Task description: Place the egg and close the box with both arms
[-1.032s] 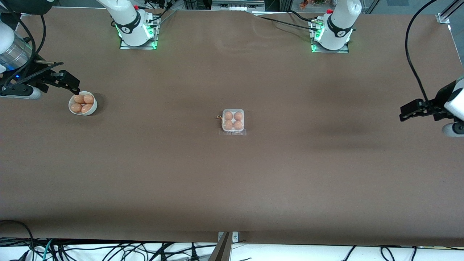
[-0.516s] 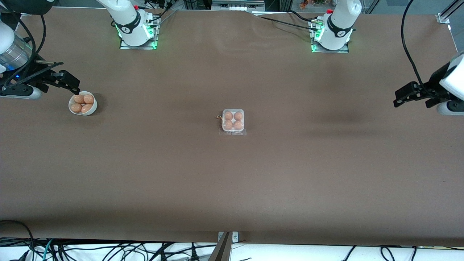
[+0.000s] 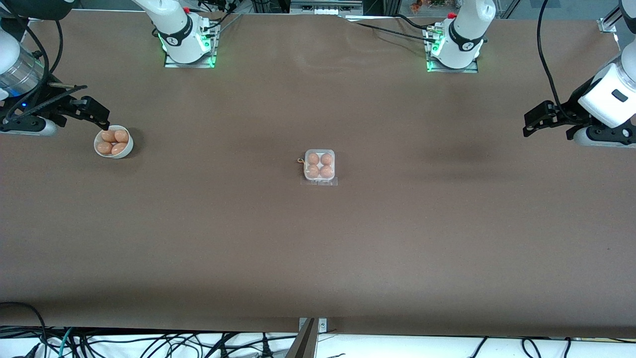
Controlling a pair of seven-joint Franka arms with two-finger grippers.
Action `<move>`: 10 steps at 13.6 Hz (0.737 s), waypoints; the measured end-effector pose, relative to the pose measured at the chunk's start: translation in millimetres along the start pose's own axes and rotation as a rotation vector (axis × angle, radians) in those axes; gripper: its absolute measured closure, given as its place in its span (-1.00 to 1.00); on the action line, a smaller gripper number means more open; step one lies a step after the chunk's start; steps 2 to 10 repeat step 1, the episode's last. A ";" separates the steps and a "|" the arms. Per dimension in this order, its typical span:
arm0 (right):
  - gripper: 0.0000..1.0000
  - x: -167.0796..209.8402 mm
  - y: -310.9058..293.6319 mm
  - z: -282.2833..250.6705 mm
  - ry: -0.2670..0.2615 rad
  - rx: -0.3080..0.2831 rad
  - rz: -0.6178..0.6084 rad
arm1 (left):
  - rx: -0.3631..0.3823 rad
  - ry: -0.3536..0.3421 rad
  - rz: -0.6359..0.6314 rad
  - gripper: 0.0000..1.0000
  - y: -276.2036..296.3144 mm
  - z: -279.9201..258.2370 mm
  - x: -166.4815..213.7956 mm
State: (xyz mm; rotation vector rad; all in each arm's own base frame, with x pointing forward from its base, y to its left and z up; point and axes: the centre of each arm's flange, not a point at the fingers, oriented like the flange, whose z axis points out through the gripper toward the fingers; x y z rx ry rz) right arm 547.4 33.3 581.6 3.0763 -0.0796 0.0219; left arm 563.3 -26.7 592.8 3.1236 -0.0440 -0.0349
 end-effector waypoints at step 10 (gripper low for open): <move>-1.00 0.0 0.0 0.0 0.000 0.000 0.000 | 0.000 -0.003 0.000 -1.00 0.0 0.5 -0.3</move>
